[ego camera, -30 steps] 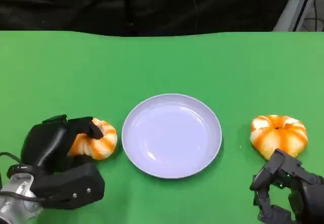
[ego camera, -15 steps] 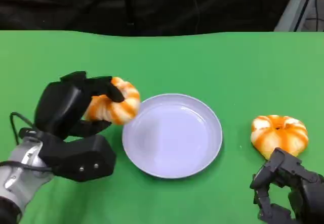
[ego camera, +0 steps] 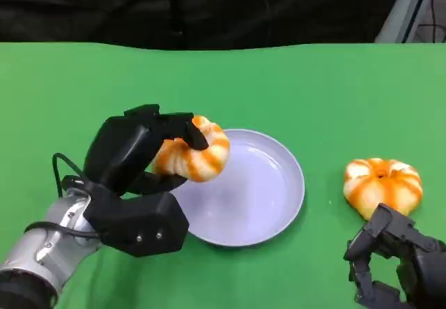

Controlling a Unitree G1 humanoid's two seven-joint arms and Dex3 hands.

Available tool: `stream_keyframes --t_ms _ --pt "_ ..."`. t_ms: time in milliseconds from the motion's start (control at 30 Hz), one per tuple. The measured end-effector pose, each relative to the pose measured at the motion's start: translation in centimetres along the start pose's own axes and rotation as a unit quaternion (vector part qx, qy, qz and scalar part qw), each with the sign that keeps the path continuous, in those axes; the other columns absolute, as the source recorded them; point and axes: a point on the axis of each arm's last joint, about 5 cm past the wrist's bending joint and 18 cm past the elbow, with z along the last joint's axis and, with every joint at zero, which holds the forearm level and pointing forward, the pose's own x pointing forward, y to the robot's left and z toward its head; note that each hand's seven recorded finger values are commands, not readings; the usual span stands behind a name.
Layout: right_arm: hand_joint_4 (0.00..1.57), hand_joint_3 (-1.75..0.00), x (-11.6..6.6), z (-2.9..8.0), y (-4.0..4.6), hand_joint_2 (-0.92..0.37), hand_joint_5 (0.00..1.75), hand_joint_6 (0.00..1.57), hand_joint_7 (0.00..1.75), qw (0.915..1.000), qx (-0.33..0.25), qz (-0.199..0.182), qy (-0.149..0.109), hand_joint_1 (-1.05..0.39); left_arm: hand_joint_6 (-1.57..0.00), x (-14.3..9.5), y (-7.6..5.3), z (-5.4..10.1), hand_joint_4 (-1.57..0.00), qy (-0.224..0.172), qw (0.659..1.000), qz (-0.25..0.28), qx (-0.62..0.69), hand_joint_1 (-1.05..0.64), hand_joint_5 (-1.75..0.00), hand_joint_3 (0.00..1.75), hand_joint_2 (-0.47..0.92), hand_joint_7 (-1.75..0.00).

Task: Grasp the bread from the table and place it into the plate.

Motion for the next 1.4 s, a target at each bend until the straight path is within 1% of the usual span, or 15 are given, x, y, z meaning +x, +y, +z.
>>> stream_keyframes --t_ms 133,200,333,367,433,567,933,967,1033,1100,1233,1267,1300,1333,1400 --pt "0.81 -1.09 0.0 0.0 0.00 -0.58 1.75 0.71 1.62 1.0000 0.000 -0.001 0.000 -0.10 -1.03 0.0 0.0 0.0 -0.89 0.000 1.000 0.000 0.000 0.05 -1.49 1.11 0.47 -1.06" --pt "0.81 -1.09 0.0 0.0 -0.01 -0.58 1.75 0.71 1.62 1.0000 0.000 -0.002 0.000 -0.10 -1.01 0.2 -0.4 0.2 -0.85 -0.002 1.000 -0.006 -0.006 0.03 -1.47 0.97 0.56 -0.94" --pt "0.81 -1.10 0.0 0.0 0.24 -0.58 1.75 0.71 1.62 1.0000 -0.002 0.001 -0.002 -0.10 -1.02 1.2 -3.8 1.9 -0.84 0.002 0.997 -0.067 -0.046 0.03 -1.46 0.92 0.59 -0.89" --pt "0.81 -1.09 0.0 0.0 0.32 -0.58 1.75 0.71 1.62 1.0000 -0.001 0.002 -0.002 -0.10 -0.91 1.2 -4.4 2.4 -0.75 -0.003 0.996 -0.076 -0.055 0.02 -1.59 0.80 0.67 -1.13" --pt "0.81 -1.09 -0.1 0.0 0.30 -0.58 1.75 0.71 1.62 1.0000 -0.002 0.000 -0.001 -0.10 -0.82 1.8 -5.2 3.0 -0.70 -0.009 0.994 -0.092 -0.059 0.02 -1.67 0.70 0.73 -1.30" --pt "0.81 -1.08 -0.1 0.0 0.30 -0.57 1.75 0.72 1.62 1.0000 -0.002 0.000 0.000 -0.10 -0.75 2.9 -5.2 3.1 -0.67 -0.006 0.993 -0.103 -0.051 0.03 -1.74 0.70 0.74 -1.49" --pt "0.81 -1.08 -0.1 0.0 0.45 -0.57 1.75 0.72 1.61 1.0000 0.001 -0.002 -0.001 -0.10 -0.73 2.4 -5.7 2.7 -0.67 0.009 0.991 -0.122 -0.046 0.03 -1.75 0.71 0.73 -1.52" --pt "0.81 -1.08 -0.1 0.0 0.45 -0.58 1.75 0.72 1.61 1.0000 0.001 -0.002 -0.001 -0.10 -0.81 2.4 -5.7 2.7 -0.70 0.009 0.991 -0.122 -0.046 0.02 -1.62 0.64 0.77 -1.26" --pt "0.81 -1.08 -0.1 0.0 0.45 -0.58 1.75 0.72 1.61 1.0000 0.001 -0.002 -0.001 -0.10 -0.89 2.4 -5.7 2.7 -0.72 0.010 0.991 -0.121 -0.047 0.01 -1.54 0.55 0.82 -1.05" --pt "0.81 -1.08 -0.1 0.0 0.46 -0.58 1.75 0.72 1.61 1.0000 0.000 -0.001 -0.001 -0.10 -0.91 2.5 -5.7 2.8 -0.73 0.011 0.991 -0.120 -0.049 0.01 -1.52 0.52 0.84 -0.99" --pt "0.81 -1.09 -0.1 0.0 0.46 -0.58 1.75 0.72 1.61 1.0000 -0.001 -0.001 -0.001 -0.10 -0.92 2.7 -5.7 2.8 -0.73 0.009 0.992 -0.118 -0.050 0.01 -1.51 0.50 0.85 -0.96" --pt "0.82 -1.09 -0.1 0.0 0.46 -0.58 1.75 0.72 1.62 1.0000 -0.001 -0.001 -0.001 -0.10 -0.73 2.7 -5.7 2.9 -0.49 0.009 0.992 -0.118 -0.049 -0.33 -1.05 0.42 0.89 -0.62" --pt "0.83 -1.09 -0.1 0.0 0.46 -0.58 1.75 0.73 1.62 1.0000 -0.001 -0.001 -0.001 -0.10 -0.67 2.8 -5.6 2.8 -0.46 0.008 0.992 -0.121 -0.045 -0.56 -0.53 0.38 0.91 -0.27" --pt "0.83 -1.09 -0.1 0.0 0.47 -0.57 1.75 0.73 1.62 1.0000 -0.001 -0.001 -0.001 -0.10 -0.65 2.8 -5.5 2.8 -0.44 0.009 0.991 -0.130 -0.037 -0.65 -0.32 0.37 0.91 -0.15" --pt "0.83 -1.10 -0.1 0.0 0.47 -0.57 1.75 0.73 1.63 1.0000 -0.001 -0.001 -0.001 -0.10 -0.63 2.8 -5.1 2.4 -0.43 0.008 0.989 -0.149 -0.012 -0.73 -0.15 0.37 0.92 -0.04"
